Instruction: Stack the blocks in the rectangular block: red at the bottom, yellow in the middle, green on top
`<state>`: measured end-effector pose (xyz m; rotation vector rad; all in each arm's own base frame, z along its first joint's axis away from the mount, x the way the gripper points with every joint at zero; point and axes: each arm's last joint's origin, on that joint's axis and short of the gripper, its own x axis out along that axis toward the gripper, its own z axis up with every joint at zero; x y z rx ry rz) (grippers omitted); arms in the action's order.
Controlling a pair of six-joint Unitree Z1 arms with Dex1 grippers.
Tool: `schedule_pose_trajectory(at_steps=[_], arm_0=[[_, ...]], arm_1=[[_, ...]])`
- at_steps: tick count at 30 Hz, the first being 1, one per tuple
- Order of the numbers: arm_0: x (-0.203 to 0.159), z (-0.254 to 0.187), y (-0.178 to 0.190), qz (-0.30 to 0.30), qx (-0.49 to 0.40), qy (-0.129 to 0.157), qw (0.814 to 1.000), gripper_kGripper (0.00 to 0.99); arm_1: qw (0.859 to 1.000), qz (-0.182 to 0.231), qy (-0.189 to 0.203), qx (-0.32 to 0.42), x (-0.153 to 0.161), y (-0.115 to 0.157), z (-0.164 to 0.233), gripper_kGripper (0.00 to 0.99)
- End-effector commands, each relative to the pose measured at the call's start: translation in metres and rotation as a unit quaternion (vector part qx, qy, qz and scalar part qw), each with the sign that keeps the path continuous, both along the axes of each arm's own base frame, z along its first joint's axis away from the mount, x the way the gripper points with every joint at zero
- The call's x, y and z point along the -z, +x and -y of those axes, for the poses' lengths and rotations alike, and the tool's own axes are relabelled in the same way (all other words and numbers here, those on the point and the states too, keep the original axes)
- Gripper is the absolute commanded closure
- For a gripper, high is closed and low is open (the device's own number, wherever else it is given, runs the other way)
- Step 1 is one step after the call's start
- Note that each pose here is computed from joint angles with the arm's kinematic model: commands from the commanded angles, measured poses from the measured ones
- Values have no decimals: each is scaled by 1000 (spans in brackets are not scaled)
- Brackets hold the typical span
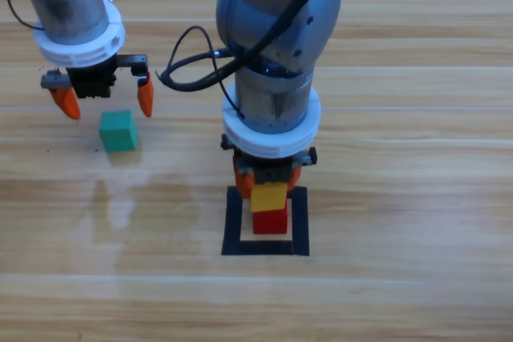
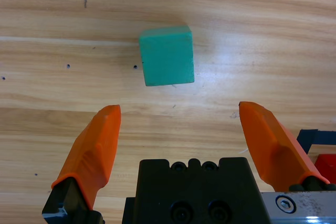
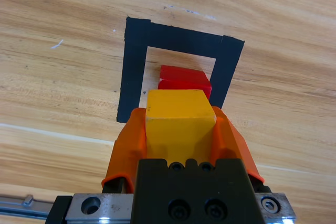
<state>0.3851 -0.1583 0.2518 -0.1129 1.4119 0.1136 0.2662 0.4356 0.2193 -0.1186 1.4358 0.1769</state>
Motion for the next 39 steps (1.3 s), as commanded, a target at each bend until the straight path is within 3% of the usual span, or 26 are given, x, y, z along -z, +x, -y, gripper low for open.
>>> schedule_pose_trajectory(at_steps=[1, 16, 18, 22, 25, 27, 30, 33, 34, 37, 39], arm_0=[[27, 11, 10, -13, -11, 7, 1000, 30], [31, 12, 14, -6, -30, 2, 1000, 30], [31, 12, 15, -3, -35, 6, 999, 30], [37, 11, 16, -4, -45, 13, 999, 30], [37, 9, 16, -5, -48, 14, 999, 30], [38, 9, 17, -5, -48, 14, 999, 30], [41, 9, 18, -5, -49, 14, 999, 30], [44, 9, 19, -6, -49, 14, 999, 30], [47, 10, 20, -8, -49, 15, 999, 30], [52, 10, 21, -8, -50, 15, 999, 30], [60, 9, 21, -13, -51, 17, 998, 30]], arm_1=[[999, -9, -36, 4, 34, 2, -7, 642], [999, -1, -40, 17, 34, 9, -3, 640], [999, -3, -42, 17, 36, 9, -3, 513], [999, -6, -47, 19, 40, 11, -2, 105], [999, -7, -48, 19, 40, 11, -1, 4], [999, -4, -44, 17, 36, 11, -2, 0], [1000, 14, -18, 2, 2, 8, 3, 0], [997, 61, 26, -30, -72, -19, 19, 0], [994, 86, 53, -47, -116, -37, 39, 0], [987, 116, 86, -69, -157, -58, 75, 0], [973, 154, 138, -100, -175, -82, 118, 0]])
